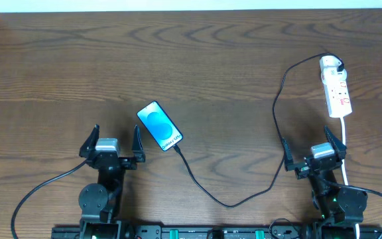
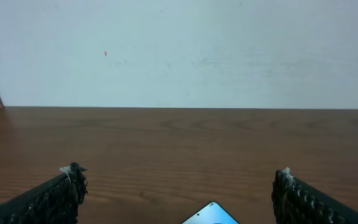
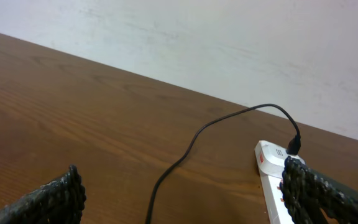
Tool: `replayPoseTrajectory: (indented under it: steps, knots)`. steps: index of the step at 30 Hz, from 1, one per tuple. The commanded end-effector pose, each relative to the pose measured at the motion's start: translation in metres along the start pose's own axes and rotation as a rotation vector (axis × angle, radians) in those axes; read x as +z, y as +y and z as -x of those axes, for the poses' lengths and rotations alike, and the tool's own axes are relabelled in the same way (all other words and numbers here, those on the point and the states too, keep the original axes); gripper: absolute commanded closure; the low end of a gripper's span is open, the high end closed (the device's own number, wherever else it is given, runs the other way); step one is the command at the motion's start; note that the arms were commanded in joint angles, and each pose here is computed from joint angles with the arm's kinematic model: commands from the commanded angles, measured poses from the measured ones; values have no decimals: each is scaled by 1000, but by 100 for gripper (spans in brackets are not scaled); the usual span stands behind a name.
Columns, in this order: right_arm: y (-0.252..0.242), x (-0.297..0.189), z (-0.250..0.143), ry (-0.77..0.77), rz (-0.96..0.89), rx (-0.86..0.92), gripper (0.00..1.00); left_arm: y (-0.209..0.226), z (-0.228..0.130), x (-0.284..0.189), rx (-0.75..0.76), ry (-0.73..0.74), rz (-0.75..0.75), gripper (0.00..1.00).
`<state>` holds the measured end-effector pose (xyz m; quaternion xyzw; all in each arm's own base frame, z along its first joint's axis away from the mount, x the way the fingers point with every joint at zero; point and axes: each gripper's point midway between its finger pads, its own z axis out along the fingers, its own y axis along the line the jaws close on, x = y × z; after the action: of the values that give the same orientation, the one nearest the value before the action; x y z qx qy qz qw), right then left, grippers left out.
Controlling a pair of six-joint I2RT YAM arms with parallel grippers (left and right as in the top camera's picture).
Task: Plug charger to phone and switch on socket
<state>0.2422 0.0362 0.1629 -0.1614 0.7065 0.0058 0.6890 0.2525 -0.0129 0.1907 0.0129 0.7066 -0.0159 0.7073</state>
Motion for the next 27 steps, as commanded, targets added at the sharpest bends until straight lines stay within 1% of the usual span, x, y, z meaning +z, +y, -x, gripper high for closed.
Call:
replayPoseTrajectory:
  steps: [1, 5, 10, 16, 27]
  knots:
    - [1, 0, 0, 0, 3, 8, 1, 2, -6, -1, 54, -7, 10, 3]
    - [1, 0, 0, -1, 3, 8, 1, 2, -20, -3, 62, 19, 9, 3]
    - [1, 0, 0, -1, 3, 8, 1, 2, -25, -6, 62, 39, 9, 3]
    - [1, 0, 0, -1, 3, 8, 1, 2, -54, -9, 66, 154, 6, 3]
    - [1, 0, 0, -1, 3, 8, 1, 2, -54, -9, 66, 155, 7, 3]
